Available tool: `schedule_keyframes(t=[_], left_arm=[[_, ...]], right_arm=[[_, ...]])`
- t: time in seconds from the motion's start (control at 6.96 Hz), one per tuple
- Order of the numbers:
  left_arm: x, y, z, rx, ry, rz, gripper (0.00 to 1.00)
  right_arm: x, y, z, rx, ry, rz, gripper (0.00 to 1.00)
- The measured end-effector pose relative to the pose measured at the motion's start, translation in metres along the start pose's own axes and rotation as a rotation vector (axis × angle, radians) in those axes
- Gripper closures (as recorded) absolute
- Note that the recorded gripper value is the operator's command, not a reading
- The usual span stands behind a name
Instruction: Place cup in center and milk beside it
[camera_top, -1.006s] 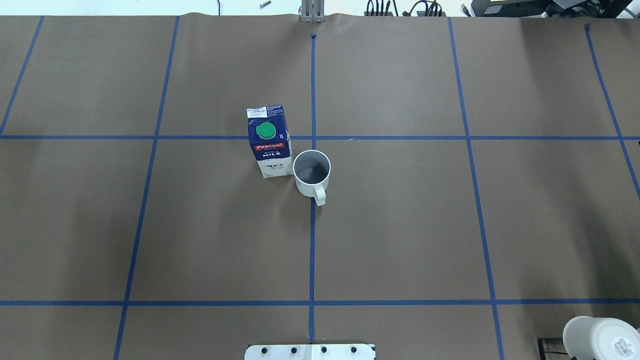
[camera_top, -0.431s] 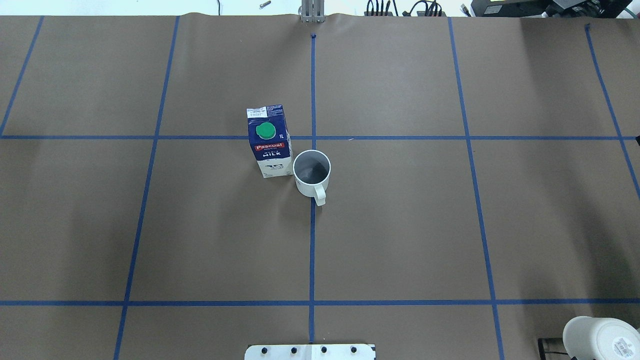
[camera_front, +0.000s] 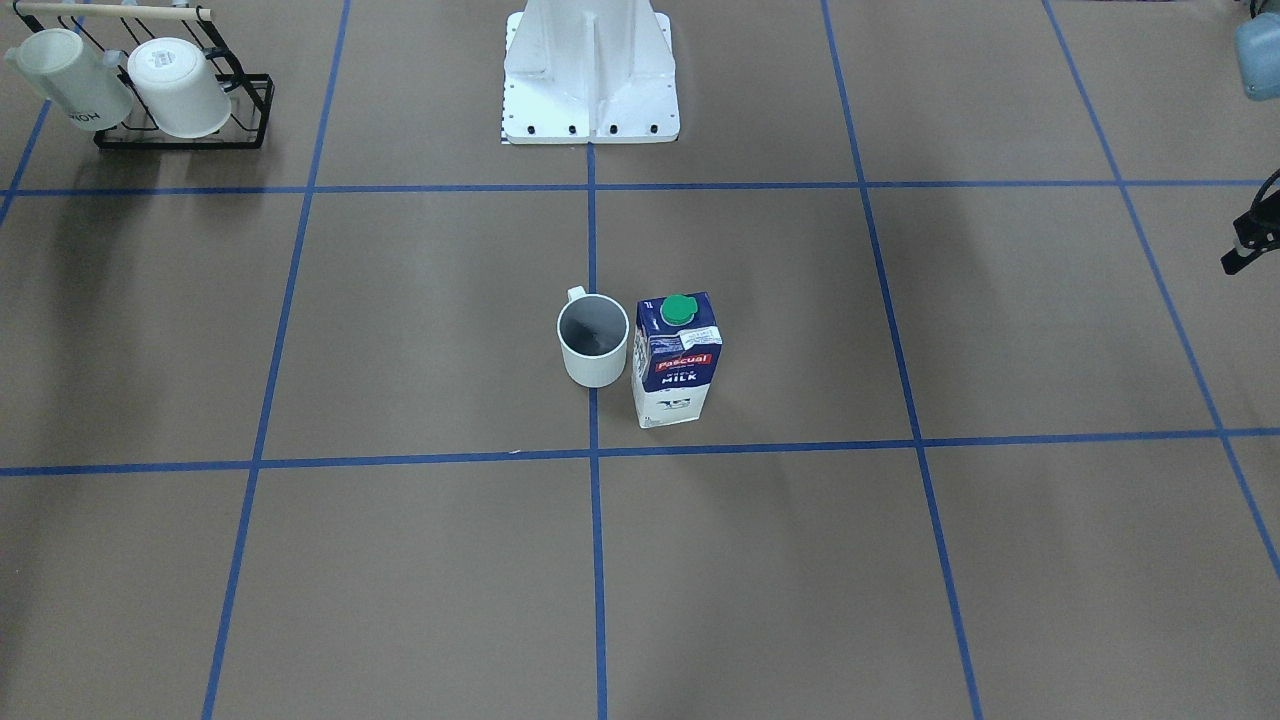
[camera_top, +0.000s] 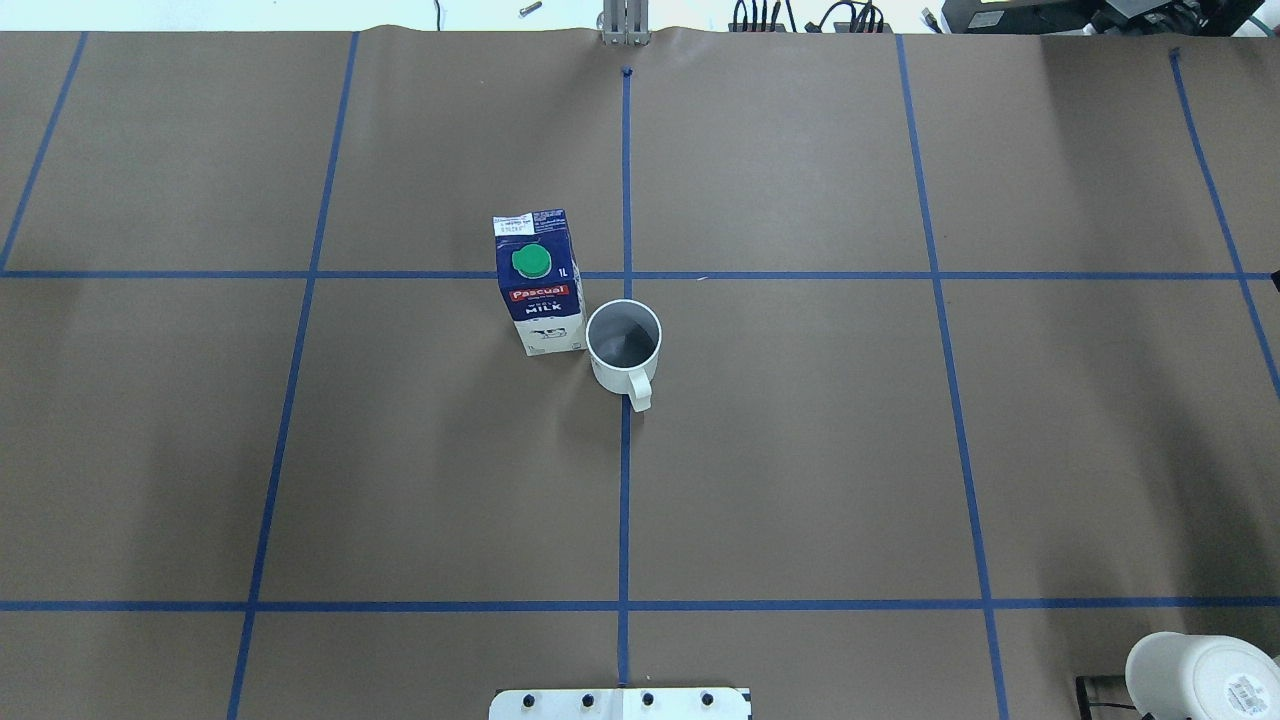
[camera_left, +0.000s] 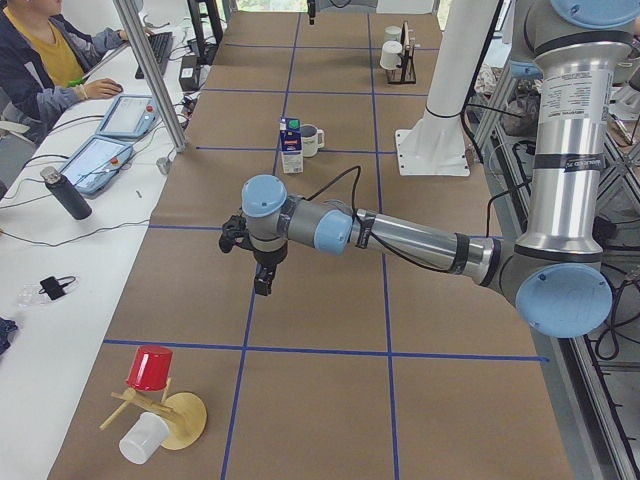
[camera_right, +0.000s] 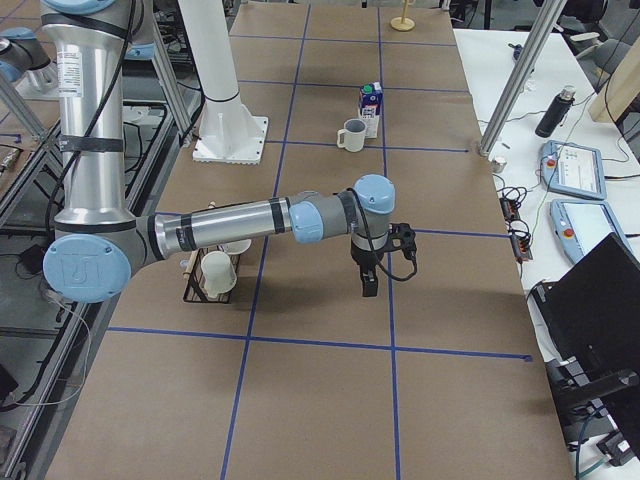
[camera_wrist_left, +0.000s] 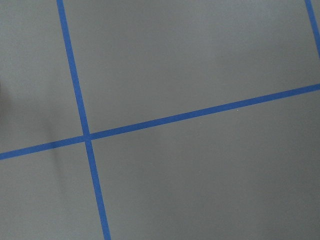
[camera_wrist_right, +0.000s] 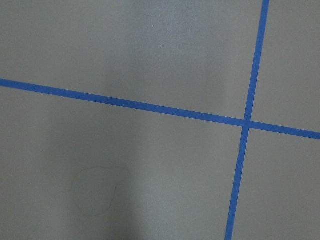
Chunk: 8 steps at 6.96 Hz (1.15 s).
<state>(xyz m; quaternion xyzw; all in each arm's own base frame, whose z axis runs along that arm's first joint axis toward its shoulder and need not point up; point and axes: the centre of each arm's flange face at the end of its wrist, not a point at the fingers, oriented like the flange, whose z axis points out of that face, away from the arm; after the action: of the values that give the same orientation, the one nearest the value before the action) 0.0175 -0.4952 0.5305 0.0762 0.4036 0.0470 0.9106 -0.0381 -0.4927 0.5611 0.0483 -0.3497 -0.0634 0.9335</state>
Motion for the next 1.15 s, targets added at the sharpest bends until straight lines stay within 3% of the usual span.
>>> schedule_keyframes(t=[0.72,1.15], left_arm=[[-0.037,0.044,0.025,-0.033,-0.007,-0.028,0.02],[-0.041,0.054,0.027,-0.014,-0.006,-0.015,0.02]], right_arm=[[-0.002,-0.005,-0.008,0.016,-0.007,0.016,0.00],[0.004,-0.008,-0.016,0.025,-0.035,0.038,0.00]])
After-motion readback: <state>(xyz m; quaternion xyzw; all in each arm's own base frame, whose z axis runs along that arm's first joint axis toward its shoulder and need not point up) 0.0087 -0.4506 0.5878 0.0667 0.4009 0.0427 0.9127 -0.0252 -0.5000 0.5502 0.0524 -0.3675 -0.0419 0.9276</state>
